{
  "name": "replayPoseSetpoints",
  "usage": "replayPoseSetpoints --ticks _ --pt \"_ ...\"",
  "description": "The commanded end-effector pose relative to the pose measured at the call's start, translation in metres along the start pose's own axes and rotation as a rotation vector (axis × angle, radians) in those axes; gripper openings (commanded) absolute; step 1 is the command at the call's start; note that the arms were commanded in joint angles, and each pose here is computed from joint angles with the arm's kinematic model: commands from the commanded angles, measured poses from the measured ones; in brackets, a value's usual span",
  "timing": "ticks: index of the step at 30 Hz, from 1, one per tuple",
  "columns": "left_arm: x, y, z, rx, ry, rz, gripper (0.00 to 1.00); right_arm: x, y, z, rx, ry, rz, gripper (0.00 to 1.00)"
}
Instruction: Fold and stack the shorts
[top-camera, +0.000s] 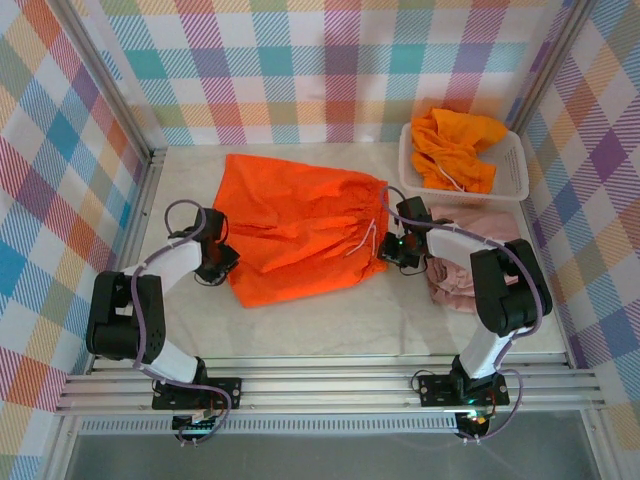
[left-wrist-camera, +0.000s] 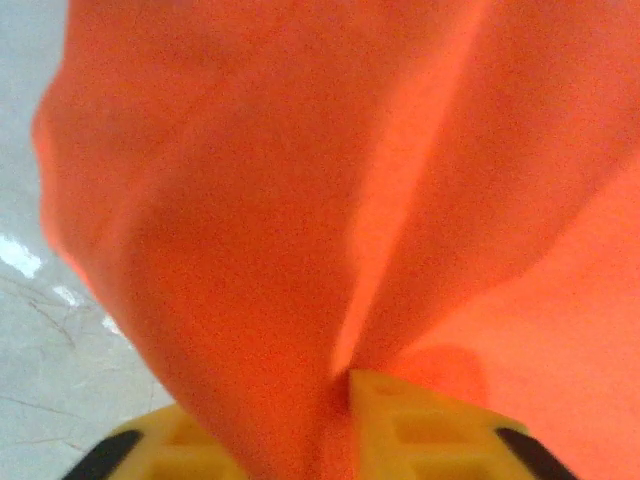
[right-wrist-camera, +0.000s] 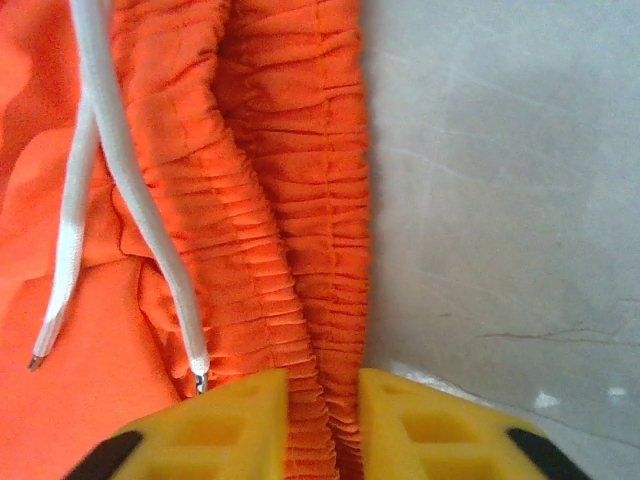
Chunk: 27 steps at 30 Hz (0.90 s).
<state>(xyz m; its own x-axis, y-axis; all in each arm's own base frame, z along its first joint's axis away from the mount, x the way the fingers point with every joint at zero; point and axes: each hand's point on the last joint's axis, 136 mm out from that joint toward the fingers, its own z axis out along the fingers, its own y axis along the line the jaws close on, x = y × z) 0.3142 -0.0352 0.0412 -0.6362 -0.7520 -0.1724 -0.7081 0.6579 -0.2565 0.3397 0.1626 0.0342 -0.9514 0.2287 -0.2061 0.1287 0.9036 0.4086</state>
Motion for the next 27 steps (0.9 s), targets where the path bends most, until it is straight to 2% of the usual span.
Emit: replayPoseSetpoints --ticks 1,3,7,11,14,16,18,21,23,25,27 --pt "-0.016 -0.006 -0.028 -0.009 -0.068 0.038 0.08 0.000 0.008 -0.004 -0.030 0.012 0.008 0.18" --pt "-0.026 -0.009 -0.052 -0.012 -0.120 0.062 0.01 0.000 0.011 -0.008 -0.042 0.006 0.010 0.13" --pt "-0.044 -0.017 -0.107 0.003 -0.235 0.112 0.00 0.000 0.017 -0.016 -0.071 -0.005 0.015 0.04" --pt "-0.051 -0.029 -0.151 -0.018 -0.335 0.204 0.00 0.001 0.024 -0.023 -0.105 -0.001 0.015 0.03" --pt "-0.043 -0.046 -0.158 -0.062 -0.348 0.307 0.03 0.004 0.029 -0.028 -0.132 -0.001 0.009 0.04" --pt "-0.038 -0.053 -0.147 -0.112 -0.334 0.369 0.12 0.006 0.031 -0.031 -0.142 -0.007 0.006 0.06" --pt "-0.036 -0.052 -0.129 -0.184 -0.298 0.404 0.28 0.008 0.031 -0.034 -0.148 -0.006 -0.002 0.09" --pt "-0.040 -0.046 -0.112 -0.254 -0.300 0.411 0.67 0.013 0.031 -0.038 -0.152 0.003 -0.015 0.19" --pt "-0.035 -0.052 -0.109 -0.179 -0.269 0.385 0.88 0.016 0.032 -0.040 -0.165 0.009 -0.025 0.26" --pt "-0.031 -0.055 -0.111 -0.075 -0.241 0.318 0.98 0.019 0.036 -0.042 -0.180 0.015 -0.034 0.31" --pt "-0.030 -0.046 -0.111 -0.010 -0.213 0.225 1.00 0.021 0.041 -0.044 -0.195 0.015 -0.050 0.37"
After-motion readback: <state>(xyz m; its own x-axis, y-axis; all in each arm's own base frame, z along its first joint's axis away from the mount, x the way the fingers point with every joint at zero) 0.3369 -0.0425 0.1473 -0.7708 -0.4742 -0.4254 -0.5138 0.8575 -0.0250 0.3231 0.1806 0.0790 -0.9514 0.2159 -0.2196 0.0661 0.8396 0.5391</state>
